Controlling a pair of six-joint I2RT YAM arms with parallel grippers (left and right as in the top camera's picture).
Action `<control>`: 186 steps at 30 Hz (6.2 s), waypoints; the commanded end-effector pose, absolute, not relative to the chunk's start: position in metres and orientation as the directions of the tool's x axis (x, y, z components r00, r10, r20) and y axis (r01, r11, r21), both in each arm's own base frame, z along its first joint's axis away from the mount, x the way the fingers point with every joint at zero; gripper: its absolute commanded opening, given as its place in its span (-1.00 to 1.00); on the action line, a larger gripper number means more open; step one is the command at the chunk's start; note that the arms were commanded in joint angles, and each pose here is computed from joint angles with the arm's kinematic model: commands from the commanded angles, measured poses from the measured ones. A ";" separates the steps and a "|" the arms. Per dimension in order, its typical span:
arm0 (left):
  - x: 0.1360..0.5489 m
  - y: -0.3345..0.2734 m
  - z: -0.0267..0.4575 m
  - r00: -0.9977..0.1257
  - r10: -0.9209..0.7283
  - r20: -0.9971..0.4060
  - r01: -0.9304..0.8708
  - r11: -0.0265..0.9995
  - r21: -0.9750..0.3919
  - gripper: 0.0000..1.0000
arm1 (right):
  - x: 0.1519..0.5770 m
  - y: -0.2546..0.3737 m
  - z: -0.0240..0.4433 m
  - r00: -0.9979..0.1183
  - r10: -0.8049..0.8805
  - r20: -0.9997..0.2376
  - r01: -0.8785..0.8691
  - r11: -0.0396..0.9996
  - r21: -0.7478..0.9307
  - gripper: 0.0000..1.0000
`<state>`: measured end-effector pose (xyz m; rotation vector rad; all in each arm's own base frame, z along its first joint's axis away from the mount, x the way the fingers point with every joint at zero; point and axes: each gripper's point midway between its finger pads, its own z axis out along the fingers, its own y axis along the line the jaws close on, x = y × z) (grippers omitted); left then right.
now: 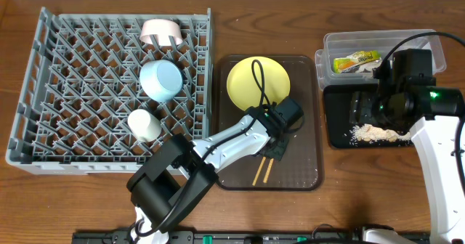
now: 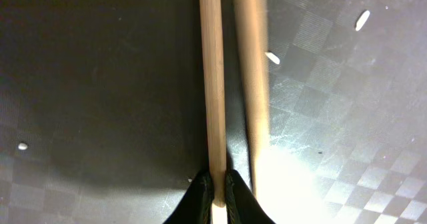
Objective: Sort waste into correct bins and load items into the dishwasher rack
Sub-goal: 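Lower the left gripper and pinch one wooden chopstick, then carry the chopstick to the right edge of the rack and drop it in, then return the left gripper to the tray and grasp the second chopstick, then carry the second chopstick into the rack and release it, then move the left gripper to the yellow plate and grip its rim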
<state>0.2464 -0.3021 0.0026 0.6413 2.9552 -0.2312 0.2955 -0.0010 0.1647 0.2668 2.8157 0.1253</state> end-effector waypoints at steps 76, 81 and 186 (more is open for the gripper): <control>0.314 -0.243 0.128 -0.845 0.321 -0.427 0.416 0.897 -0.149 -0.26 | 0.296 -0.003 0.169 -0.933 0.189 -0.307 0.162 0.980 0.112 0.53; 0.284 -0.281 0.096 -0.833 0.424 -0.355 0.496 0.857 -0.139 -0.14 | 0.296 -0.003 0.169 -0.933 0.189 -0.307 0.162 0.980 0.112 0.53; 0.366 -0.248 0.128 -0.730 0.398 -0.556 0.510 0.858 -0.056 0.06 | 0.294 -0.003 0.168 -0.935 0.189 -0.300 0.163 0.980 0.111 0.56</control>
